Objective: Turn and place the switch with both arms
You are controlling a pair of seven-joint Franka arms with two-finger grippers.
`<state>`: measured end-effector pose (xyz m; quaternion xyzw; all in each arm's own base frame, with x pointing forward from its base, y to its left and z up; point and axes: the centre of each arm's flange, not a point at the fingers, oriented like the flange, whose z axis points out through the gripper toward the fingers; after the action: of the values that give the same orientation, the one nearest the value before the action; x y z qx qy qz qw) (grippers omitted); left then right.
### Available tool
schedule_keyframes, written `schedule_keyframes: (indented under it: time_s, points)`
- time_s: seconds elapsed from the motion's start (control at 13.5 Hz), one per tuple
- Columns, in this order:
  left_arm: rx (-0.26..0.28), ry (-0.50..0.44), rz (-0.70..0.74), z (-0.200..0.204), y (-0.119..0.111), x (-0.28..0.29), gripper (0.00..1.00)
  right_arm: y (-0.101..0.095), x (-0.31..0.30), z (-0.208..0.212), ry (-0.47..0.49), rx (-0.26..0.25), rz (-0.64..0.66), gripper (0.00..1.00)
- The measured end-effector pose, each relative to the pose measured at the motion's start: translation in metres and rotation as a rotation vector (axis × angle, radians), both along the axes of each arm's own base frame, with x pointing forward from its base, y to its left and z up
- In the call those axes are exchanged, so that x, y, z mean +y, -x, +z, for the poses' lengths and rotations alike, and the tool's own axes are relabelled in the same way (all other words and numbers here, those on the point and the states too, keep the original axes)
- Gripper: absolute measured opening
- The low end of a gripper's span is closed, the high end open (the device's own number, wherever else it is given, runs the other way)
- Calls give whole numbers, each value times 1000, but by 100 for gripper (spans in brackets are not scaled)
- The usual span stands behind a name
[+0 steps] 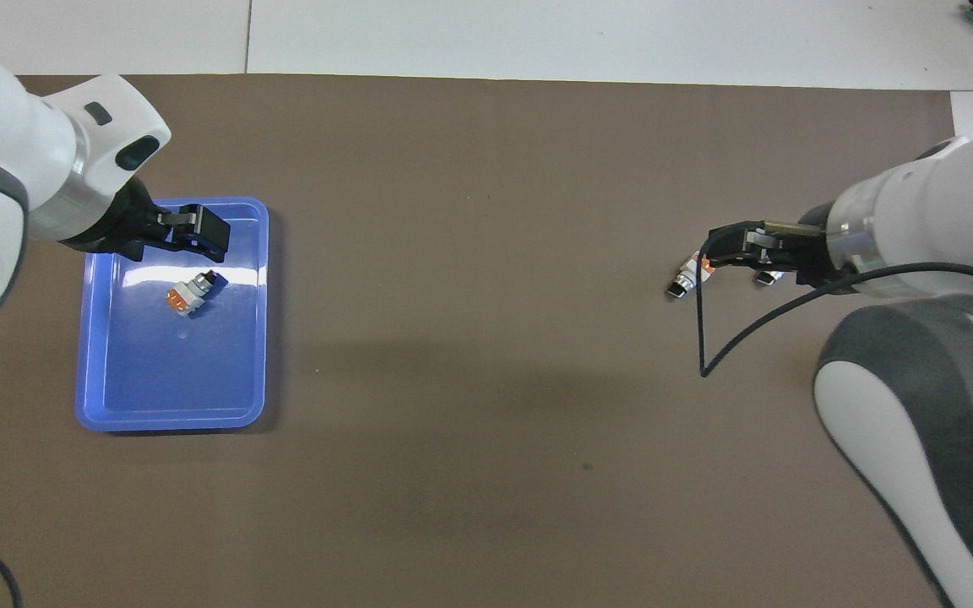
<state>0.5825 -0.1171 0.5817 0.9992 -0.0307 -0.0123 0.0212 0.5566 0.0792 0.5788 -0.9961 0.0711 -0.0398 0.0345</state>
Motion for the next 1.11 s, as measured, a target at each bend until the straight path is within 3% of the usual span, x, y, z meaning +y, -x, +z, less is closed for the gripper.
schedule_keyframes:
  time_s: [0.3,0.52,1.11]
  points:
    - [-60,7,80,46,20,51,100,17,-76,43,10,33,8,100]
    - [-59,6,105,48,24,64,100,26,-93,72,66,55,17,100]
    - [-38,3,117,39,24,71,100,20,-92,66,85,82,52,100]
